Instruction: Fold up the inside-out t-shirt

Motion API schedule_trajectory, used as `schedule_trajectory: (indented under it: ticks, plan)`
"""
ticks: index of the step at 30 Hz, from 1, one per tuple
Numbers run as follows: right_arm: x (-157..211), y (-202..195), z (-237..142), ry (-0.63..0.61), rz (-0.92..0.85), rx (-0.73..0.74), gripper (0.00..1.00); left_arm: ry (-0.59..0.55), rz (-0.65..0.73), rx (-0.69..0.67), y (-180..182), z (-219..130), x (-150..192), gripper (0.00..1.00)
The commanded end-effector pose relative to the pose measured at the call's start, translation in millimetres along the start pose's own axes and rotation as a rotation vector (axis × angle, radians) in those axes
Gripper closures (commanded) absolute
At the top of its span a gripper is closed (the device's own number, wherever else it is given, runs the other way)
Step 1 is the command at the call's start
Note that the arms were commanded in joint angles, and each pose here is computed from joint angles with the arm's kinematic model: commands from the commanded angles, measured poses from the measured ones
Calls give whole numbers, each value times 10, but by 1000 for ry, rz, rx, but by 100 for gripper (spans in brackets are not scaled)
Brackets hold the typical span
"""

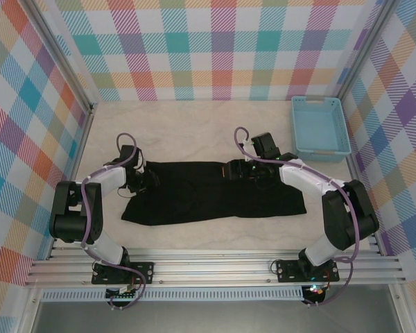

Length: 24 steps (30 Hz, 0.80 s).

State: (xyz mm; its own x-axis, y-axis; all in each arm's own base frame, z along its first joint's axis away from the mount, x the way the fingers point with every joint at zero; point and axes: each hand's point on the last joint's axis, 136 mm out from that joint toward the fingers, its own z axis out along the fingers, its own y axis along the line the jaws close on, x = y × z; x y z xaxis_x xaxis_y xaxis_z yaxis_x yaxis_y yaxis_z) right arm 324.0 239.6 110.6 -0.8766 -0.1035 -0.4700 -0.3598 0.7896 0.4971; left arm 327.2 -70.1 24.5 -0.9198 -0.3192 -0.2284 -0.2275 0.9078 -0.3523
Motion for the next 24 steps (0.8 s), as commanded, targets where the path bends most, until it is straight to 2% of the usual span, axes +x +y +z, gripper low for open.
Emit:
schedule_trajectory:
  ticks: [1, 6, 10, 14, 19, 24]
  plan:
    - [-30, 27, 18, 9, 4, -4, 19, 119, 14, 136, -293, 94, 318, 68]
    - [-12, 8, 36, 17, 6, 3, 19, 93, 31, 76, -221, 36, 250, 80]
    - [-32, 11, 19, 14, 4, 7, 19, 61, 40, 1, -128, -24, 168, 99]
    - [-64, 0, -55, 0, -13, 35, 19, 3, 6, -42, -70, -97, 77, 100]
    - [-105, -25, -186, -21, -42, 84, 19, -116, -83, -161, 195, -349, -104, 100]
    - [-127, -5, -292, -39, -58, 94, 19, -168, -157, -295, 497, -638, -266, 100]
